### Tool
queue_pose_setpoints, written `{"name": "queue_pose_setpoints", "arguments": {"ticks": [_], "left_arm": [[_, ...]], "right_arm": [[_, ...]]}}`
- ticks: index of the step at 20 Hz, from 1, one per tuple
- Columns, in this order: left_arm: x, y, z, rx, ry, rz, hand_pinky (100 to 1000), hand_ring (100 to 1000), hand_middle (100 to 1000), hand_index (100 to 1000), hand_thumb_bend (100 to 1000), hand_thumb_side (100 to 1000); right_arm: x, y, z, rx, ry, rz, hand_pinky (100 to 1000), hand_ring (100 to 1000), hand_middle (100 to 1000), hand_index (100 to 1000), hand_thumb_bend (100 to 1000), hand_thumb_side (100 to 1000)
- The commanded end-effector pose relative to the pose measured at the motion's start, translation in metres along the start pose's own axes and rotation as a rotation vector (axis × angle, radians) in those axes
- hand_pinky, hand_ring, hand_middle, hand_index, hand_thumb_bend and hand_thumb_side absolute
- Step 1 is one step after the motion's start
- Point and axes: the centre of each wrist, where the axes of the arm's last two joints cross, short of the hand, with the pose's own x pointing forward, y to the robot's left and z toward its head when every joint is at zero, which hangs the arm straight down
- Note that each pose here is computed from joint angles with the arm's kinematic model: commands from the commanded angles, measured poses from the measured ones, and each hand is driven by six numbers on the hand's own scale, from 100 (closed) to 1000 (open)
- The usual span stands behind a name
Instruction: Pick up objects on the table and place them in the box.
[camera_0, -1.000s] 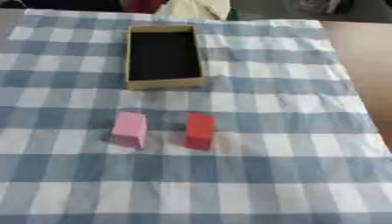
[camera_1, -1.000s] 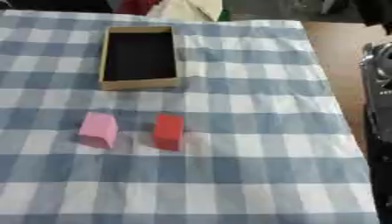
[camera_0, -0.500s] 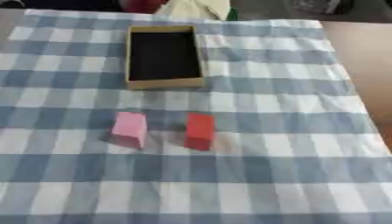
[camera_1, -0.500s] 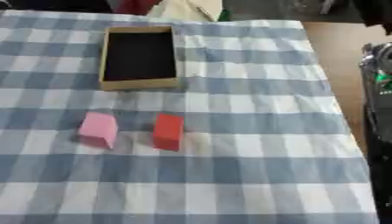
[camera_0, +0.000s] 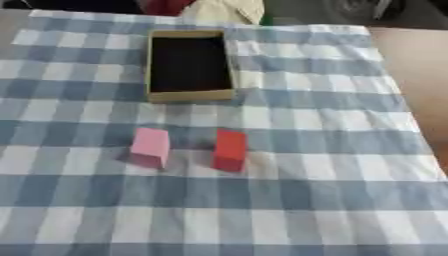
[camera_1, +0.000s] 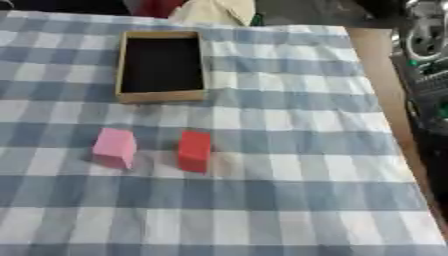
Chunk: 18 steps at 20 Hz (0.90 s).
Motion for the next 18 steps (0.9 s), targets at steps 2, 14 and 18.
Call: {"name": "queue_pose_setpoints", "arguments": {"ticks": [2,14,18], "left_arm": [[0.005,0.002,-0.006,-0.028,-0.021,-0.003,764,643,639,755,100,770],[0.004,0.001,-0.004,-0.038,-0.01,0.001,764,643,640,755,100,772],[0.004,0.001,-0.004,-0.042,-0.007,-0.001,764,643,640,755,100,773]], "right_arm": [[-0.001,0.003,-0.01,0.174,-0.025,0.052,835,780,485,733,139,936],[0.006,0.057,-0.012,0.557,-0.041,-0.024,847,806,533,776,210,928],[0.007,0.06,-0.011,0.616,-0.065,-0.02,853,819,558,802,268,895]]}}
